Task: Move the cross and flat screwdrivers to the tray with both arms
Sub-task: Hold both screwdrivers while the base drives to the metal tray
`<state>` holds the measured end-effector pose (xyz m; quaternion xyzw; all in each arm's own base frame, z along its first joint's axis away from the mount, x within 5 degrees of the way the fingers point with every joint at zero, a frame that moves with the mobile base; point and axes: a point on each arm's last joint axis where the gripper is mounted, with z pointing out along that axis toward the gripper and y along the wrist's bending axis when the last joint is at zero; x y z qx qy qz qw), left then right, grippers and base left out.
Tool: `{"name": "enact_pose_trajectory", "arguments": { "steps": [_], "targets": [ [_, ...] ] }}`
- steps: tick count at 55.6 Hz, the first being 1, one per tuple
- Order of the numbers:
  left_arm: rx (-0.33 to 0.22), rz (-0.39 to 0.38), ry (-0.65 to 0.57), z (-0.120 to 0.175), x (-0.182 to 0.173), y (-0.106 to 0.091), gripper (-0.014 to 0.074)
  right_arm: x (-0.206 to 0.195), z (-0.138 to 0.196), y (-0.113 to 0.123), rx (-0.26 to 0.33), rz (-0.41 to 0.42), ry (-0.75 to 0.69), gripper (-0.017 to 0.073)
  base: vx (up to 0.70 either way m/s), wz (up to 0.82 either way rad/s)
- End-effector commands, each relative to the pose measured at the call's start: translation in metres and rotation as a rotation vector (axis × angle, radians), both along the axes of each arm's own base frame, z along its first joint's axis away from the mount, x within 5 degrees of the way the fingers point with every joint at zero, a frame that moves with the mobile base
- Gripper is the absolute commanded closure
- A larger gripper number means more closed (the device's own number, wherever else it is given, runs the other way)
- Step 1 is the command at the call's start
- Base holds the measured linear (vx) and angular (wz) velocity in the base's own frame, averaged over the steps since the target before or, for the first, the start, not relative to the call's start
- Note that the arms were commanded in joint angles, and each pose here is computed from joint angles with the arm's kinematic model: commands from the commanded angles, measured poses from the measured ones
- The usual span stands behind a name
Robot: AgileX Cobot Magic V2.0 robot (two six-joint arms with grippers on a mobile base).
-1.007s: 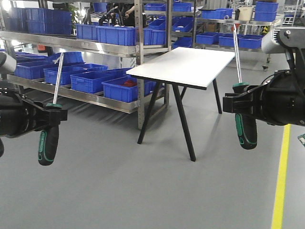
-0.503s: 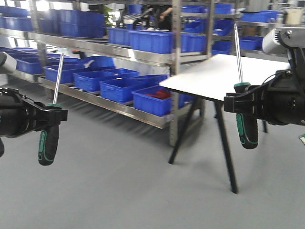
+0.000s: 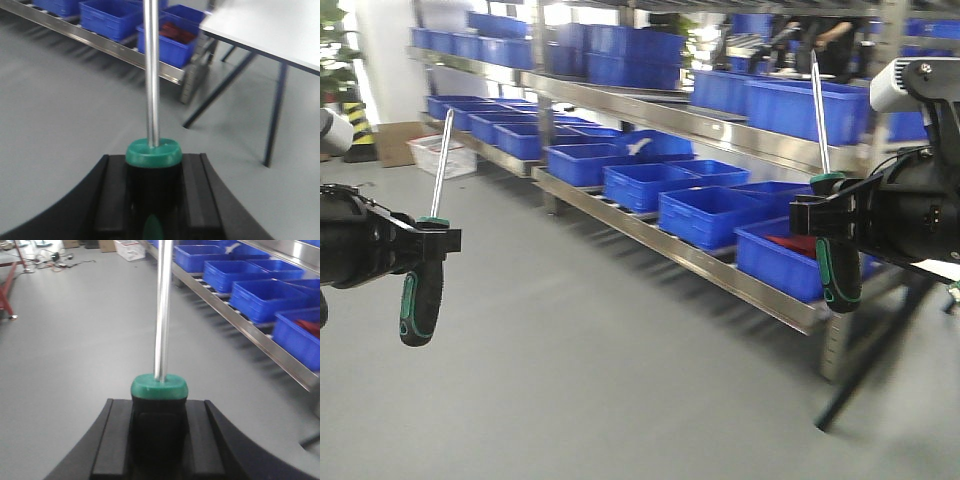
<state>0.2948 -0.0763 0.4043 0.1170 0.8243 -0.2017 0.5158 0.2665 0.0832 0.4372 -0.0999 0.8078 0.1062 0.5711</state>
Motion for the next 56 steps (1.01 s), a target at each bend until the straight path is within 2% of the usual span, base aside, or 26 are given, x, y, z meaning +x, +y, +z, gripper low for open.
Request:
{"name": "enact_pose_trajectory", "arguments": {
  "steps": [1, 56],
  "targets": [
    [-0.064, 0.039, -0.107, 0.0256, -0.0078, 0.0022, 0.0591, -0.0086, 0.0278, -0.0037, 0.038, -0.004, -0.146, 0.0567, 0.64, 0.5],
    [-0.064, 0.039, -0.107, 0.0256, -0.0078, 0.0022, 0.0591, -0.0084, 0.0268, -0.0037, 0.035, -0.004, -0.138, 0.0567, 0.65, 0.42]
  ]
}}
